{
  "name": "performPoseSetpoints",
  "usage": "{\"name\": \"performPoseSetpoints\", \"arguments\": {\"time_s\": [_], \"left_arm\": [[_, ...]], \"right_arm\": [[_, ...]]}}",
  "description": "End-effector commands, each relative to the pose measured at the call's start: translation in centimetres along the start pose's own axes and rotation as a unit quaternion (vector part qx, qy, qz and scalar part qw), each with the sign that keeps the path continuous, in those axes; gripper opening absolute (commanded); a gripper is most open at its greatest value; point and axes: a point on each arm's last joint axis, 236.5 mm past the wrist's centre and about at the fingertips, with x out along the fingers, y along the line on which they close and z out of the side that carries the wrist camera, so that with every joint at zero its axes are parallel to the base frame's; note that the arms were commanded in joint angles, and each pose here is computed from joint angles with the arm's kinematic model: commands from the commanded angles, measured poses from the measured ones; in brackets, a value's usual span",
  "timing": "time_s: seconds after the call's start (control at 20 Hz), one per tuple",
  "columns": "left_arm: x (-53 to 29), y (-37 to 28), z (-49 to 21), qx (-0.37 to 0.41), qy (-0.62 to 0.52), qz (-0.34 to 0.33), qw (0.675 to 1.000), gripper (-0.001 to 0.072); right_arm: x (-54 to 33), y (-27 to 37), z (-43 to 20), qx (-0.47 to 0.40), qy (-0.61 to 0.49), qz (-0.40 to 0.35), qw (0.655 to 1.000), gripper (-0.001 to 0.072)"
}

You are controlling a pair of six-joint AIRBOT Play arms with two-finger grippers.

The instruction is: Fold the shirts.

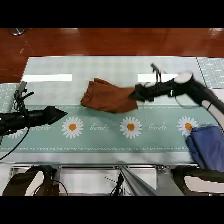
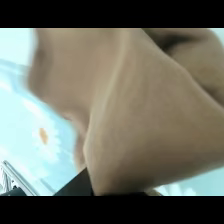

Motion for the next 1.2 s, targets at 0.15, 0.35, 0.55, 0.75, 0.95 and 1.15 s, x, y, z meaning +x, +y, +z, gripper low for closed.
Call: {"name": "performPoseSetpoints", "arguments": {"time_s": [0.15, 0.35, 0.55, 0.75, 0.95, 1.15], "left_arm": [[0.2, 0.2, -0.5, 0.014, 0.008, 0.0, 1.0, 0.0019], [0.2, 0.0, -1.2, 0.014, 0.022, -0.004, 1.0, 0.0019], [0.2, 0.0, -1.3, 0.014, 0.025, -0.004, 1.0, 0.0019], [0.2, 0.1, -1.0, 0.014, 0.019, -0.003, 1.0, 0.0019], [0.2, 0.1, -0.8, 0.016, 0.014, -0.002, 1.0, 0.0019], [0.2, 0.3, -0.1, 0.049, 0.0, 0.002, 0.999, 0.0019]], "right_arm": [[-9.2, 10.9, 7.4, -0.114, -0.084, -0.001, 0.99, 0.0025], [-15.6, 10.2, 9.4, -0.117, -0.12, -0.062, 0.984, 0.0026], [-22.7, 7.4, 9.5, -0.088, -0.142, -0.125, 0.978, 0.0026], [-30.0, 4.6, 7.8, -0.026, -0.183, -0.156, 0.97, 0.0026], [-35.8, 1.5, 3.7, 0.044, -0.195, -0.197, 0.96, 0.0026], [-40.9, -1.3, -0.4, 0.128, -0.245, -0.259, 0.925, 0.0026]]}}
